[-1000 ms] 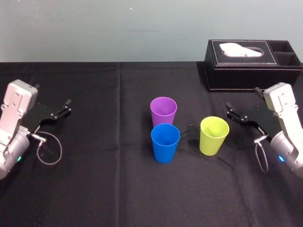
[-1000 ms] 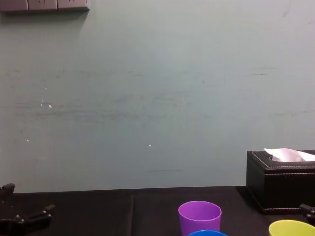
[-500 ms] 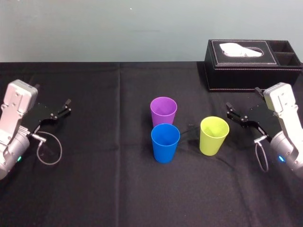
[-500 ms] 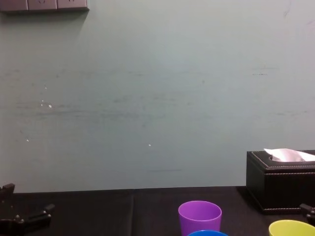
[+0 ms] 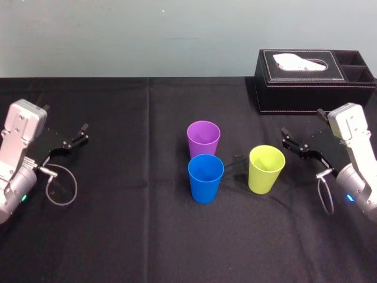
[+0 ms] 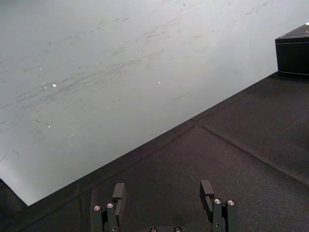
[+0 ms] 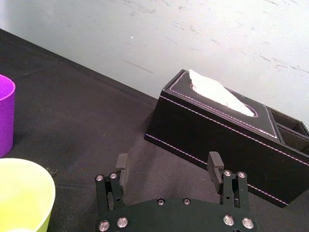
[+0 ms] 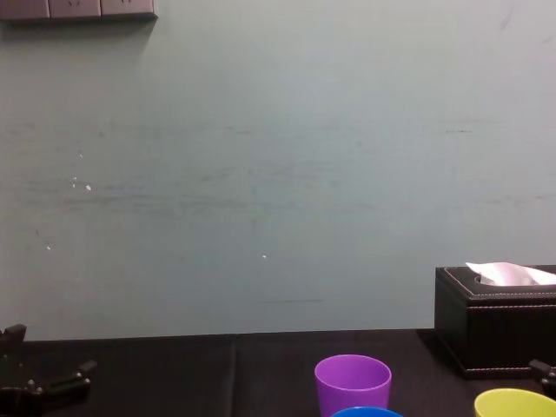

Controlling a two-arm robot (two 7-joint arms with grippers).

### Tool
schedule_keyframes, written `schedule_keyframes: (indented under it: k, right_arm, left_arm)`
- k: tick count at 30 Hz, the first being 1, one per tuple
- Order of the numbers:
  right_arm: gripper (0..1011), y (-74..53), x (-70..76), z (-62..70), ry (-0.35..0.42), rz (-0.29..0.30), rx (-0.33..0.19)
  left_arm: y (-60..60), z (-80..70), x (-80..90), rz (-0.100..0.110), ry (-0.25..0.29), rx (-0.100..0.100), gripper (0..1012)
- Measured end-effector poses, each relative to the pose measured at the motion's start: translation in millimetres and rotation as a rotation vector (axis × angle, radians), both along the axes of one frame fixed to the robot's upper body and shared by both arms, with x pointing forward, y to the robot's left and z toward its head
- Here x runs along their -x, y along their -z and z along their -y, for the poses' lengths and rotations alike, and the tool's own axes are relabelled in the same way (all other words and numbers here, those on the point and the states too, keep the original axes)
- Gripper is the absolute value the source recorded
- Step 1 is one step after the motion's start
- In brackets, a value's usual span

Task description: Stack the three plastic cups sequentially using one hand.

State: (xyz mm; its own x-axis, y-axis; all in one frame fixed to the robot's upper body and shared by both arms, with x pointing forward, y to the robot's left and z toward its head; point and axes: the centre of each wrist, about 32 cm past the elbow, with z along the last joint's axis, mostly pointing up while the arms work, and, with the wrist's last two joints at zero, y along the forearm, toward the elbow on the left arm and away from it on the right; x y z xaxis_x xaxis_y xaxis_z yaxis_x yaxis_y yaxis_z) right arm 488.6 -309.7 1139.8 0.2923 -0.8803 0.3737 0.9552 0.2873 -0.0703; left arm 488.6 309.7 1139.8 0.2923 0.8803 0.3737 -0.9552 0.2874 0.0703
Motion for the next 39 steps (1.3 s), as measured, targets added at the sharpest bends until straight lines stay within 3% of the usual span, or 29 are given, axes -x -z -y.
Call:
schedule_keyframes:
  k: [25,32,39]
  right_arm:
    - [1003,-0.1,0.0,0.2,0.001,0.000,-0.002]
    - [1003,-7.8,1.9,4.5,0.014,0.014,-0.100]
    - [1003,-15.2,15.3,7.7,0.008,-0.005,-0.128]
  left_arm:
    - [0.0,0.0,0.0,0.000,0.000,0.000,1011]
    - [0.0,0.0,0.0,0.000,0.000,0.000,1011]
    - [0.0,0.0,0.0,0.000,0.000,0.000,1011]
